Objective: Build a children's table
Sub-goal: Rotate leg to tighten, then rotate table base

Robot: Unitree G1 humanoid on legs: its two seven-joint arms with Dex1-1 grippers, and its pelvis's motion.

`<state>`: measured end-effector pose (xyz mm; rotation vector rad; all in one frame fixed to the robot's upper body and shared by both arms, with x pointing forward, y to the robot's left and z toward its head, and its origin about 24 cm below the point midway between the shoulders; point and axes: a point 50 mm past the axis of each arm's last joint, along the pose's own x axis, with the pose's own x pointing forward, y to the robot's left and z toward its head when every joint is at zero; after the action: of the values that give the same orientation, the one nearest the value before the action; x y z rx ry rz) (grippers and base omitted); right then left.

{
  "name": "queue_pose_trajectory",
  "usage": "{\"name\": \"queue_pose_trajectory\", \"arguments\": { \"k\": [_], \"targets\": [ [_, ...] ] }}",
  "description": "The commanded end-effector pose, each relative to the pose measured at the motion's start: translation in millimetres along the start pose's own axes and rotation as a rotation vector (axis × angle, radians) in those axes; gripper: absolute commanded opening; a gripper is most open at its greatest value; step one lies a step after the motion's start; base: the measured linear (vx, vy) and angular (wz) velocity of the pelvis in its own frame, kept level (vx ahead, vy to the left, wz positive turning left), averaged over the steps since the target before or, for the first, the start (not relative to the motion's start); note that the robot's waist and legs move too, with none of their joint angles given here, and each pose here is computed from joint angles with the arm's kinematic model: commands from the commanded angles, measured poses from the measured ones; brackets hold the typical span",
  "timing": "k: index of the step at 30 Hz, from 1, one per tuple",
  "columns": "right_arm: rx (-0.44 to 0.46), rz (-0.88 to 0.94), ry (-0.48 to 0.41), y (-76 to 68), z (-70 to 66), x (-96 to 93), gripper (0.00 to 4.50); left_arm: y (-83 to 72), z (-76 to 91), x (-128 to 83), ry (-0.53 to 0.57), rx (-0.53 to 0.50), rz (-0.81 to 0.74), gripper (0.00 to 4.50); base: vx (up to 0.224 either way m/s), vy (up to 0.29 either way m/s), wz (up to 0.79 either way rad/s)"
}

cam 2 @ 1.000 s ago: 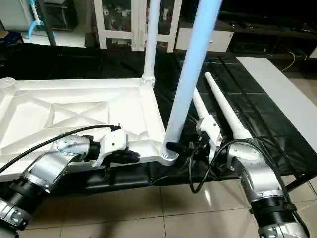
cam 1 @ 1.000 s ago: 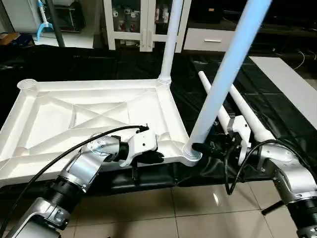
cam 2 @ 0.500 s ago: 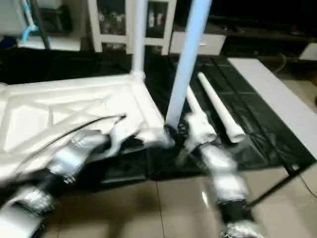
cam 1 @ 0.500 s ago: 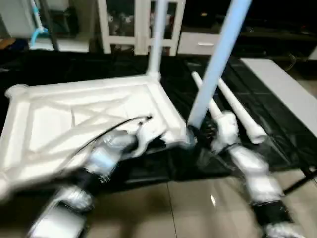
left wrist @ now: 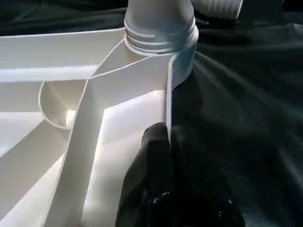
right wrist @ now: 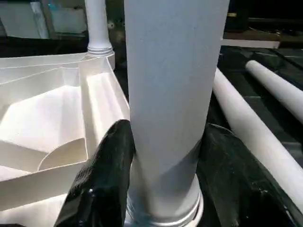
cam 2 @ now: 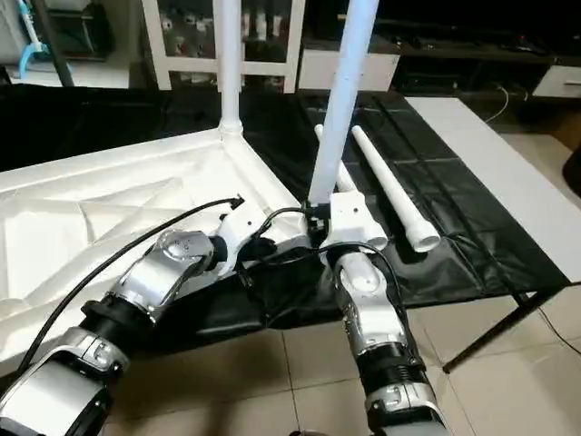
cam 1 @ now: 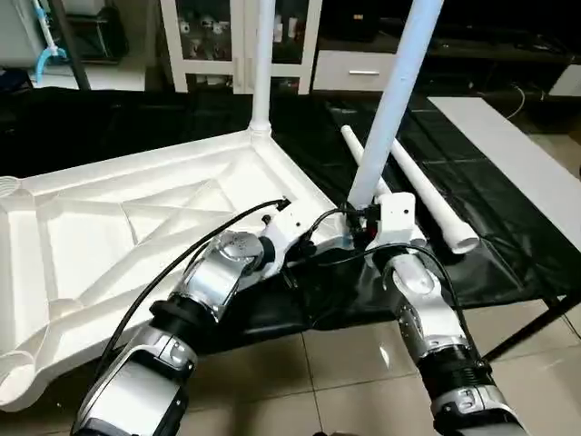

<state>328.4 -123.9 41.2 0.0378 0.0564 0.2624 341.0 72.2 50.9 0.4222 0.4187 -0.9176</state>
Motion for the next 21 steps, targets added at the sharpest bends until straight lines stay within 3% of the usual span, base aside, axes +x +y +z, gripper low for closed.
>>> {"name": "queue_pose_trajectory", "arguments": {
  "k": [1,6,11,14,18,21],
  "targets": [
    [-0.016,0.085,-0.053,7.5,5.3,-4.4,2.62,24.6,-18.1,-12.6,0.091,-0.027,0.165,0.00,0.000,0.000,0.00],
    [-0.078,0.071,-0.067,1.3,8.4,-16.2,3.00,34.0,-22.6,-16.1,0.104,-0.044,0.208,0.00,0.003,-0.002,-0.04],
    [-0.136,0.113,-0.061,1.7,8.9,-34.0,3.00,44.1,-20.5,-17.2,0.090,-0.054,0.257,0.00,0.000,0.000,0.00],
    [-0.128,0.152,-0.002,5.6,-1.2,-44.2,3.00,54.6,-10.0,-15.9,0.036,-0.063,0.333,0.00,0.000,0.000,0.00],
    [-0.125,0.169,0.044,9.5,-9.2,-49.6,3.00,68.7,17.7,-16.2,-0.101,-0.044,0.444,0.00,0.000,0.000,0.00],
    [-0.132,0.176,0.056,14.5,-10.2,-50.4,3.02,73.8,29.2,-16.4,-0.165,-0.099,0.465,0.55,0.000,0.000,0.00]
  ]
}}
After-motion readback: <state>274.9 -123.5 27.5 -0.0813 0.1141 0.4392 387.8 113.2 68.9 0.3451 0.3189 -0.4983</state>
